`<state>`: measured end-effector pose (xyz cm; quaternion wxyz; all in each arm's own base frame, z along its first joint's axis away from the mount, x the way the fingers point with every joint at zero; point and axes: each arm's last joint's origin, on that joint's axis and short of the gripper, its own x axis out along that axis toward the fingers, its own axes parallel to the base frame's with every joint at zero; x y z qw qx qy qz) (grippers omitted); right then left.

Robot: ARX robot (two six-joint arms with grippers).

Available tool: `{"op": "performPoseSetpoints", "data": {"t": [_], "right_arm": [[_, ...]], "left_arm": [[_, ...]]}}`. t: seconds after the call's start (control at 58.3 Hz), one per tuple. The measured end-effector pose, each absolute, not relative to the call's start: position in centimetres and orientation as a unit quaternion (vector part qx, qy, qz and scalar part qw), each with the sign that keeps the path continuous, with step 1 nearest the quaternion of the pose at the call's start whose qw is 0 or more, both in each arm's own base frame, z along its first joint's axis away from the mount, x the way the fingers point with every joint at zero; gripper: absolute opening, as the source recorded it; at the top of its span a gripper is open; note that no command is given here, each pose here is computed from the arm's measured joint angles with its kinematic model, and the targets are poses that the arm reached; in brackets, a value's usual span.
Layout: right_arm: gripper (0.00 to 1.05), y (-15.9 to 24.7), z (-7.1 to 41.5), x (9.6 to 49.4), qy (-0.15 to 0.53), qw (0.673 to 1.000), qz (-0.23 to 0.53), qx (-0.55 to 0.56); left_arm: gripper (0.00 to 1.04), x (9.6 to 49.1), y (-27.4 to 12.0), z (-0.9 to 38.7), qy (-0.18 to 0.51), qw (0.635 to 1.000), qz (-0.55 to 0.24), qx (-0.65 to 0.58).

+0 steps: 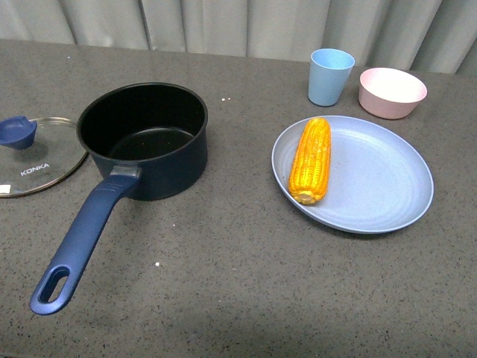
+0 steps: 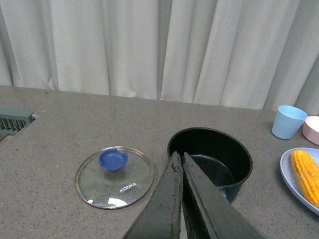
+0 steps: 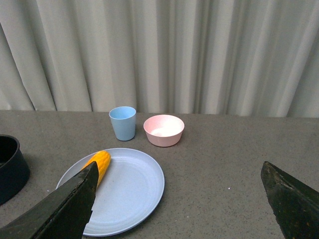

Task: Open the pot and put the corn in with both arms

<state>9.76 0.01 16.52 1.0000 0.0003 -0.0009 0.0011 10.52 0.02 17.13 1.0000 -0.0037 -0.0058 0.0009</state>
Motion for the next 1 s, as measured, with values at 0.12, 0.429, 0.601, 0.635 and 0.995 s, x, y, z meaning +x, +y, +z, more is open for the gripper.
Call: {"op": "performPoseSetpoints", "data": {"t": [0.12, 0.429, 0.601, 0.635, 0.995], "right_arm": [[0.95, 0.0, 16.5, 9.8, -0.001, 1.0, 0.001, 0.0], [0.95, 0.4, 17.1, 11.4, 0.132, 0.989, 0.048, -0.051], [0.95, 1.2, 18.1, 16.7, 0.172, 0.98, 0.07, -0.065], [0.95, 1.5, 18.0, 18.2, 0.186, 0.978, 0.072, -0.065], [0.95, 6.6, 12.5, 29.6, 0.373, 0.924, 0.078, 0.023]], "left_arm": [[0.04, 9.7, 0.0, 17.0, -0.008, 1.0, 0.0, -0.004], [0.43, 9.7, 0.0, 17.0, -0.008, 1.0, 0.0, -0.004], [0.72, 9.7, 0.0, 17.0, -0.008, 1.0, 0.0, -0.004], [0.77, 9.7, 0.0, 17.0, -0.008, 1.0, 0.0, -0.004], [0.98, 9.7, 0.0, 17.0, -0.008, 1.0, 0.0, -0.002]]}}
